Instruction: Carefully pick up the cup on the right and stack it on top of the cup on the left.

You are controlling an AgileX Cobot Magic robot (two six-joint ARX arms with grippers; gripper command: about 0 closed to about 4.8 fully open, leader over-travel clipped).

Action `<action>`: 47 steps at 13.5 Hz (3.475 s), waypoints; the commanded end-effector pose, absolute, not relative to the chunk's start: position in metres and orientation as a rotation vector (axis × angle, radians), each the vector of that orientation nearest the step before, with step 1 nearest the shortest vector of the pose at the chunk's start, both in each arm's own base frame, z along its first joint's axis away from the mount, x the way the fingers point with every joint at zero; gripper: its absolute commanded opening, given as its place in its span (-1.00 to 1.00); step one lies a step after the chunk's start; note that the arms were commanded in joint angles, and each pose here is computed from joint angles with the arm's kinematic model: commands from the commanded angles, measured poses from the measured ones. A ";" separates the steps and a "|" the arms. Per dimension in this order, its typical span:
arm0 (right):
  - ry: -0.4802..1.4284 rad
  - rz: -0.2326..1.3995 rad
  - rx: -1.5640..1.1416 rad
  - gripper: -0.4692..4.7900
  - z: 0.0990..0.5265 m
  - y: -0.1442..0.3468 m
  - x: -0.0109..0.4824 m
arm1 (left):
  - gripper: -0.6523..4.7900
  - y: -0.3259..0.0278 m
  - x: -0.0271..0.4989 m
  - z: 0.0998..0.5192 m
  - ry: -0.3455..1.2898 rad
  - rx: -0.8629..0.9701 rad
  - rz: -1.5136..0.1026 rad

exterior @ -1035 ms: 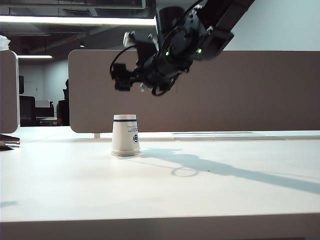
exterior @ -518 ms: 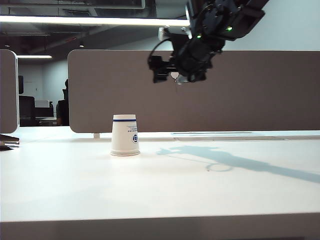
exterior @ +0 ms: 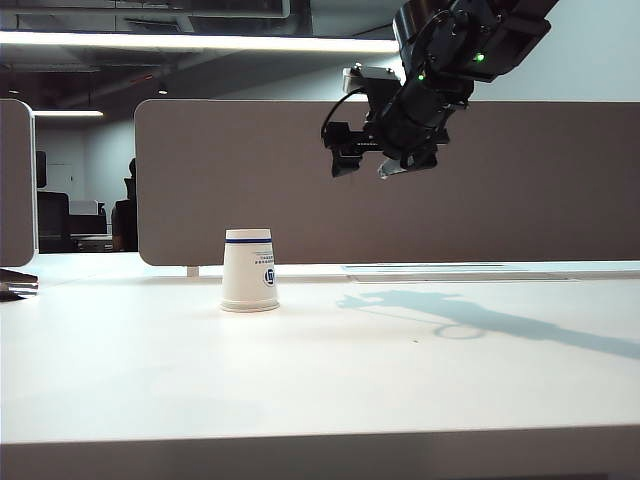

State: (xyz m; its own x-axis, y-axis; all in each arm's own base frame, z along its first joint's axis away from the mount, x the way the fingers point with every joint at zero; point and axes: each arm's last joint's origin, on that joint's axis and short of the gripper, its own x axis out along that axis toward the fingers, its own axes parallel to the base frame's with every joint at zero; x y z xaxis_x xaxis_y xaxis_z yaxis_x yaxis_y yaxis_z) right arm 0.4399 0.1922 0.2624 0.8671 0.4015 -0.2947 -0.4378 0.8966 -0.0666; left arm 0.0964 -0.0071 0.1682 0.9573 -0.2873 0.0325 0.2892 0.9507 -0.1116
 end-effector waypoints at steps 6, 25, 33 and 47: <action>0.303 0.349 -0.096 0.66 0.269 0.140 0.447 | -0.78 -0.006 0.097 0.167 -0.004 -0.086 -0.239; -0.033 0.112 -0.143 0.65 0.271 0.031 0.146 | -0.78 -0.009 0.096 0.160 0.052 -0.018 -0.348; 0.026 0.016 -0.161 0.65 0.264 0.010 0.109 | -0.78 -0.009 0.096 0.160 0.053 -0.018 -0.350; -0.084 -0.048 0.067 0.07 0.251 0.003 0.070 | -0.78 -0.009 0.096 0.161 0.051 -0.019 -0.365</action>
State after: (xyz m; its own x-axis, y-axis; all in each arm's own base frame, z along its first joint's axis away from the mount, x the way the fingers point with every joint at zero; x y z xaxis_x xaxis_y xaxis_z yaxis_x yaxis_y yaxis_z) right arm 0.0702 0.0031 0.2509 0.9949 -0.0428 0.0910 0.0366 0.9970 0.0679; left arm 0.0956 -0.0089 0.1589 0.9346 -0.3506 -0.0597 0.3488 0.9364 -0.0386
